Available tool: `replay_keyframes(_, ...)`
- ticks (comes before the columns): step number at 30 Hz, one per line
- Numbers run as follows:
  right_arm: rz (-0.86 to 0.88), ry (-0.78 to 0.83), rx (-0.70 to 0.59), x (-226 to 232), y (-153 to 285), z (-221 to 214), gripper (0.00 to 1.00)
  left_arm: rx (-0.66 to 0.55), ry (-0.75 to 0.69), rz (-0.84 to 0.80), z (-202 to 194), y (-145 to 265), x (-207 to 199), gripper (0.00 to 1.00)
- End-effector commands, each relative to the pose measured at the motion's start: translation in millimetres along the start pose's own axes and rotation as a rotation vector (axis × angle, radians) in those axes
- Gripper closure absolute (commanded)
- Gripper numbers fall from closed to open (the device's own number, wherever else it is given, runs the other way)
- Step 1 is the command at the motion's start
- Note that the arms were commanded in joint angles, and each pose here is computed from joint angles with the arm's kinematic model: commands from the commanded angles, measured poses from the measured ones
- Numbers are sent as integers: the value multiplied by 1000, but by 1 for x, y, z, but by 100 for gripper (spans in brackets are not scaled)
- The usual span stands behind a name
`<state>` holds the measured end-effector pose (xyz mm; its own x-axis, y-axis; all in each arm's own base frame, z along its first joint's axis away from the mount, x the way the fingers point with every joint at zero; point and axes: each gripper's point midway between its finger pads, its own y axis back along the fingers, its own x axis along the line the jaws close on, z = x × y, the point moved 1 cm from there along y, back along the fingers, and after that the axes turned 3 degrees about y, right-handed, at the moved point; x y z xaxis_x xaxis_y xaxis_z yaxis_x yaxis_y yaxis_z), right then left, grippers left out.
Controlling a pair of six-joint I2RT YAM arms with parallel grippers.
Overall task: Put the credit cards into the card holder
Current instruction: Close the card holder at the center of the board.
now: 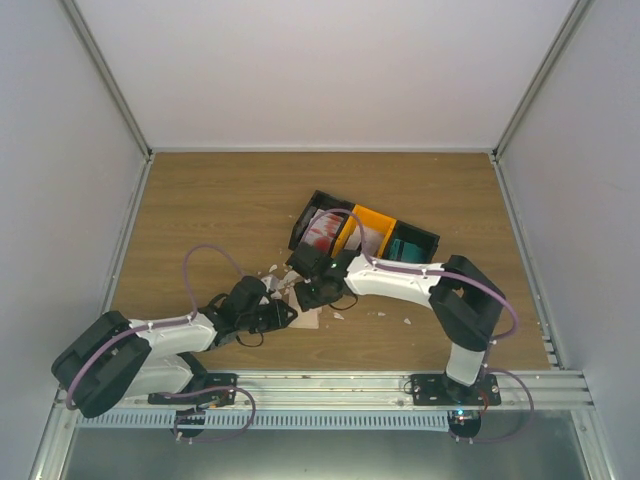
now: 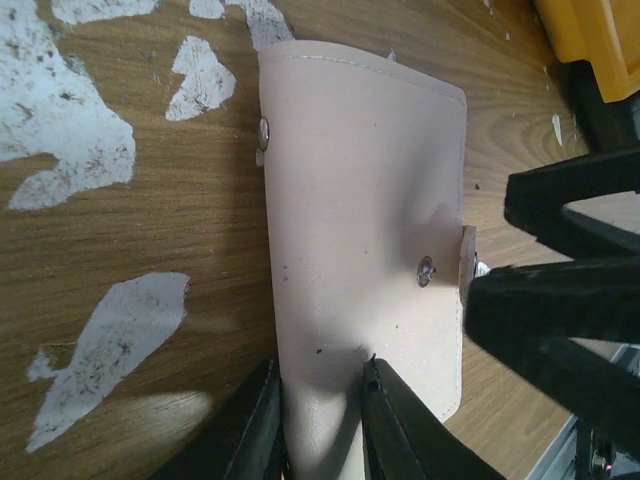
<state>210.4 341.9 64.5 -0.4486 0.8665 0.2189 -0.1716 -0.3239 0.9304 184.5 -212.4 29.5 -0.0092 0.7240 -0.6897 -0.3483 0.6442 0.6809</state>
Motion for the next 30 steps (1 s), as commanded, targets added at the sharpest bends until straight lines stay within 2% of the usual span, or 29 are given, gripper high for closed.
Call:
replay_keyframes(1,-151,33,42,-14,-7,-11,52,-5,34,37,-4,0,11,75)
replay_keyframes(7,-252,14,54,-26,-4,-18,58,-18,37,37,-2,2,10,75)
replay_keyframes(21,-317,-48,-17,-37,15,-9,77,-14,35,49,-3,1,14,75)
replay_keyframes(30,-287,-88,-60,-38,26,-6,76,-15,31,47,-3,0,13,76)
